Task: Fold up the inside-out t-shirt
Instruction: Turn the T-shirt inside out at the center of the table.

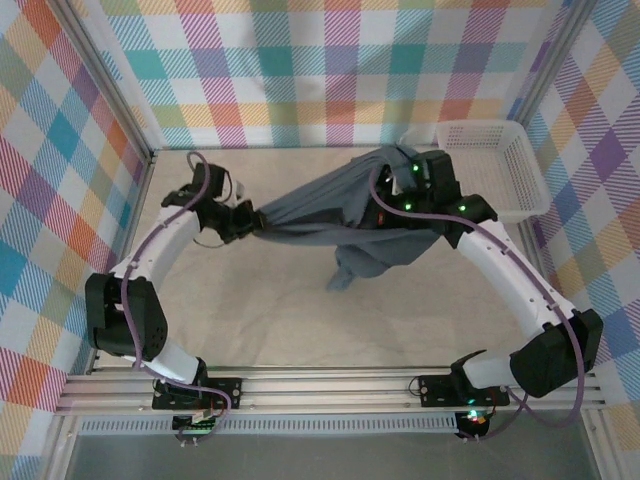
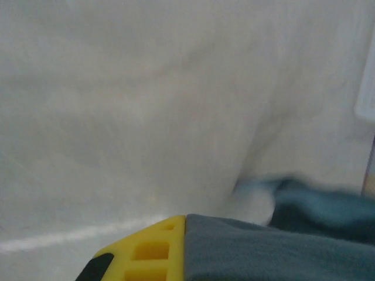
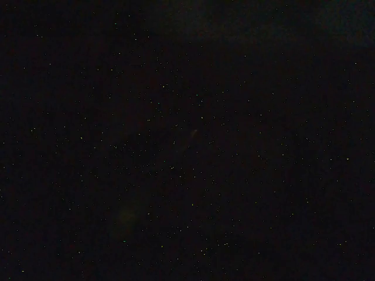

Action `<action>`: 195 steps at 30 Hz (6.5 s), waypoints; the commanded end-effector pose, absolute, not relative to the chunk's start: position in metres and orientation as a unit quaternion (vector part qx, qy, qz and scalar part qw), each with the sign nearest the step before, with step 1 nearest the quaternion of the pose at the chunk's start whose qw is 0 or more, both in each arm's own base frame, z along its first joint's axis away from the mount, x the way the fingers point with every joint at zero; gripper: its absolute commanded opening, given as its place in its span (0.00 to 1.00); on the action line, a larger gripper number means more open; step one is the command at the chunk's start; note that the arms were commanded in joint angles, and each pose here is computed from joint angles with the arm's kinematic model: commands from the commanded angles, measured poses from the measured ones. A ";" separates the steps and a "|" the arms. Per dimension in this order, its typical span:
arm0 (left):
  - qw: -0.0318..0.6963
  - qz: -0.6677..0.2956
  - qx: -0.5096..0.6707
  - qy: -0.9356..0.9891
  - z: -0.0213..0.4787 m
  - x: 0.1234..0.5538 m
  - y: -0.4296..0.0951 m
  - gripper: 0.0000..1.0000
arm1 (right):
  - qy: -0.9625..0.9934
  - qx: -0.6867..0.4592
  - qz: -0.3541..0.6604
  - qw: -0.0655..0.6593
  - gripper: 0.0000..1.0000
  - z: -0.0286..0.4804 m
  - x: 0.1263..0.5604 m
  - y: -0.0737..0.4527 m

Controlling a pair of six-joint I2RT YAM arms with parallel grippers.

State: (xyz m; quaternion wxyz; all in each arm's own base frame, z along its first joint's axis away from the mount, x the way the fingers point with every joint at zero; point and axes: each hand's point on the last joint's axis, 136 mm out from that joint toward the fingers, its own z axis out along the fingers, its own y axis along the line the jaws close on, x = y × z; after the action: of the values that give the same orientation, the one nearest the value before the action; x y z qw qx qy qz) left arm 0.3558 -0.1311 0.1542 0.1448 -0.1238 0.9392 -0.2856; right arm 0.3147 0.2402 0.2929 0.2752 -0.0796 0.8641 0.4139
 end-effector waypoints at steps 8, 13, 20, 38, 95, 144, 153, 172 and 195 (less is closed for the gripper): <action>0.263 -0.408 -0.009 0.874 0.282 0.341 -0.166 0.93 | 0.818 -0.082 0.517 0.237 0.00 0.326 0.332 0.274; 0.324 -0.486 0.185 0.790 0.385 0.301 -0.242 1.00 | 0.840 -0.087 0.495 0.206 0.00 0.294 0.323 0.278; 0.329 -0.469 0.241 0.784 0.401 0.327 -0.293 0.99 | 0.827 -0.137 0.517 0.172 0.00 0.296 0.300 0.297; 0.357 -0.379 -0.033 0.853 0.355 0.419 -0.213 0.00 | 0.826 -0.190 0.520 0.108 0.00 0.269 0.252 0.296; 0.292 -0.237 -0.079 0.923 0.189 0.340 -0.130 0.70 | 0.743 0.164 0.581 0.290 0.00 0.446 0.361 0.164; 0.374 -0.542 -0.004 0.753 0.492 0.338 -0.248 0.00 | 0.843 -0.068 0.451 0.286 0.46 0.307 0.310 0.208; 0.345 -0.489 -0.007 0.801 0.446 0.341 -0.249 0.00 | 0.751 -0.150 0.517 0.383 0.79 0.391 0.297 0.282; 0.339 -0.406 0.009 0.849 0.410 0.317 -0.223 0.00 | 0.821 -0.196 0.461 0.275 0.09 0.310 0.313 0.301; 0.378 -0.198 0.211 0.879 0.300 0.271 -0.218 0.62 | 0.740 -0.116 0.643 0.161 0.00 0.380 0.304 0.293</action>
State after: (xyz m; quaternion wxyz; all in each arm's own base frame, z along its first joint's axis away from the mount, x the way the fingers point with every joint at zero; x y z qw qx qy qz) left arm 0.2874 -0.2121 0.2887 0.3260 0.1305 0.9038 -0.2445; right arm 0.3073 0.2928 0.3700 0.1587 -0.0984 0.7427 0.6431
